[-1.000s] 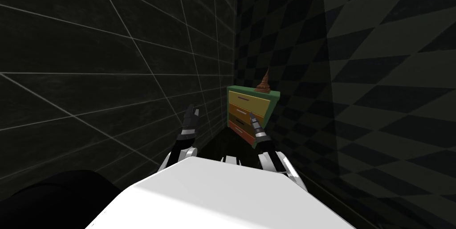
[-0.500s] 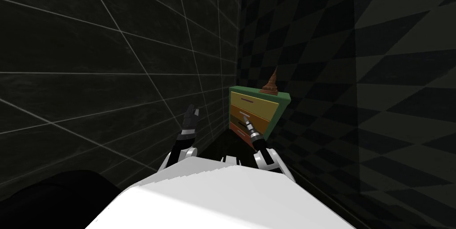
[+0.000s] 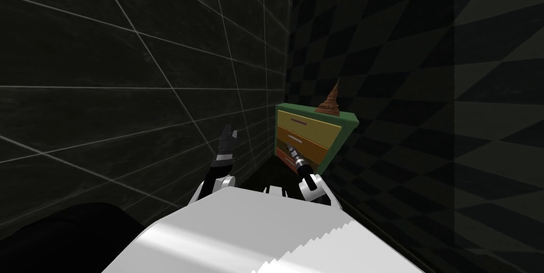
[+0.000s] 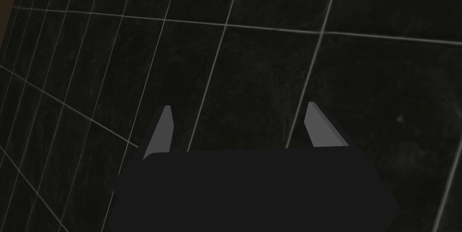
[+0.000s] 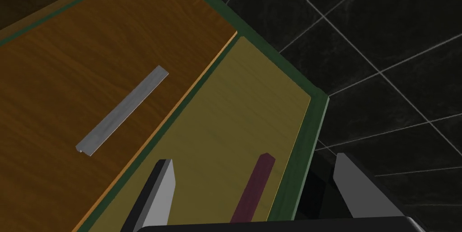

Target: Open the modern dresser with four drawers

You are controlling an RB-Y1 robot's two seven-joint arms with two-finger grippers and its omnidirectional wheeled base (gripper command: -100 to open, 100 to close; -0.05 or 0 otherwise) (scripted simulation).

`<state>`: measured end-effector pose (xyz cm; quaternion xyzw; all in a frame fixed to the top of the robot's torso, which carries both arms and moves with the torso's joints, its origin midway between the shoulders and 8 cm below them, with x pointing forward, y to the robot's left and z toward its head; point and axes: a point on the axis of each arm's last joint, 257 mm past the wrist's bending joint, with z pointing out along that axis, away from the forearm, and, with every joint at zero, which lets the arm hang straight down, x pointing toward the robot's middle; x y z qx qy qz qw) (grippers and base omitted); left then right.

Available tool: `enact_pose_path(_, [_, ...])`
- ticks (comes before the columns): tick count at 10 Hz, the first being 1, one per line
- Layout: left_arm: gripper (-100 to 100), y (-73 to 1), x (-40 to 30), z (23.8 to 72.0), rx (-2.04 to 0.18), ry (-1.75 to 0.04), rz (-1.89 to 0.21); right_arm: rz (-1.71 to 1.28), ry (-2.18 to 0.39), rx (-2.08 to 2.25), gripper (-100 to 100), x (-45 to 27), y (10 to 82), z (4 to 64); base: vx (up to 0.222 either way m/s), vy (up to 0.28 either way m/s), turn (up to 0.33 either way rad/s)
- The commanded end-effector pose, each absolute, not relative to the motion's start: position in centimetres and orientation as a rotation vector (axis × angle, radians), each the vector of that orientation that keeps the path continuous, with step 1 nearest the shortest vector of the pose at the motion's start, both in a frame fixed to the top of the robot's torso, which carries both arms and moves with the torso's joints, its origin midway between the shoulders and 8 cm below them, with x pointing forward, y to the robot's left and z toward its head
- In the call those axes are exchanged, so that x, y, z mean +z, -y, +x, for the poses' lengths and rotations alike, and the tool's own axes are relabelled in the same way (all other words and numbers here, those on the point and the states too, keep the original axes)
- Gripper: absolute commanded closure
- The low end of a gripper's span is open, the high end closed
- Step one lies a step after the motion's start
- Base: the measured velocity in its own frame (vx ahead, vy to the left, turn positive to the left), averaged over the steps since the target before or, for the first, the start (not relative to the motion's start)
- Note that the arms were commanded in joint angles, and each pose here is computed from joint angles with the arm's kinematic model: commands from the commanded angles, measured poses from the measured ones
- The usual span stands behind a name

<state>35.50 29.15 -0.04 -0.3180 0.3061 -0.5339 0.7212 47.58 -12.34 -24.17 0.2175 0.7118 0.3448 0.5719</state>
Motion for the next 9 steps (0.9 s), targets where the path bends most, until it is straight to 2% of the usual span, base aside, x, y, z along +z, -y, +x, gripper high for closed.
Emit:
enact_pose_path(1, [0,-29.2,0.0,35.5,-1.18,-0.676,-0.703,0.469,-1.754,0.714,-100,-27.2,11.8,48.0,0.081,0.04,0.026])
enact_pose_path(9, [0,-29.2,0.0,35.5,-1.18,-0.676,-0.703,0.279,-1.978,0.34,-100,-35.9,13.5,48.5,0.076,0.045,0.032])
